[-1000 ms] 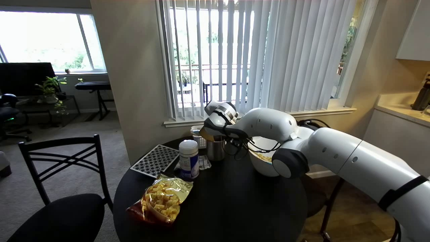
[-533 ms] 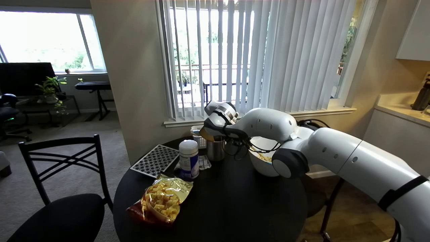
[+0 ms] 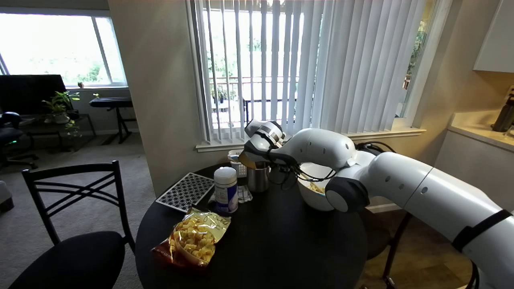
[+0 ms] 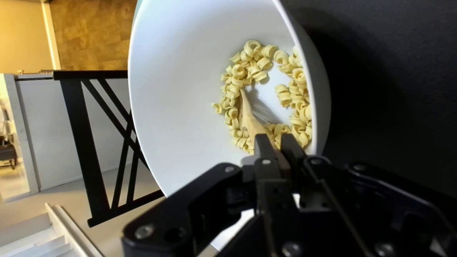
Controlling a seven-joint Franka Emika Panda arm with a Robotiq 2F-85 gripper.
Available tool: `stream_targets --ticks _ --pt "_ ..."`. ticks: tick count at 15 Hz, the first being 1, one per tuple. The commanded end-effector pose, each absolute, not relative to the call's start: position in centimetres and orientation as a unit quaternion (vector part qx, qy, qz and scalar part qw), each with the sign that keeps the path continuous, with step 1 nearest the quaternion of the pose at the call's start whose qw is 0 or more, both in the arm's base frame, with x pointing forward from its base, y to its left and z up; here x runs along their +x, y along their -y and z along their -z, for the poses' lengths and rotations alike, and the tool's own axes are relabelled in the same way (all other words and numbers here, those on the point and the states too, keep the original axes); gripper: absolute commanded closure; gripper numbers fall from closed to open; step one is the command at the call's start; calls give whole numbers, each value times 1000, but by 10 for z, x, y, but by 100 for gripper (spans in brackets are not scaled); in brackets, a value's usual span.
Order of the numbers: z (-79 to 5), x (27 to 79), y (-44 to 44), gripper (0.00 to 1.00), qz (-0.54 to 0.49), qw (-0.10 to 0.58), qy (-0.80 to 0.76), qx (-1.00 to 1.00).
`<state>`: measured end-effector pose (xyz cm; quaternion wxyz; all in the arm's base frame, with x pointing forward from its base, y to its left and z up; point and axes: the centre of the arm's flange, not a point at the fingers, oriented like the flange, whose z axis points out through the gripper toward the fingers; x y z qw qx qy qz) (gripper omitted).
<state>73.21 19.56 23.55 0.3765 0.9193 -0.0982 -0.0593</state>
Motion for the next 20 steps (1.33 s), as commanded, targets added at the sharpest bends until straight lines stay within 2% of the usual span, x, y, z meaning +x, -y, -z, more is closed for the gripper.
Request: stream_targets --ticks 1,4,11,20 --pt "-267 693 -171 97 58 389 139 909" --pt "-297 697 -160 97 69 374 196 904" --pt "-354 701 -135 97 122 268 302 907" --pt "-371 707 -131 97 69 120 414 900"
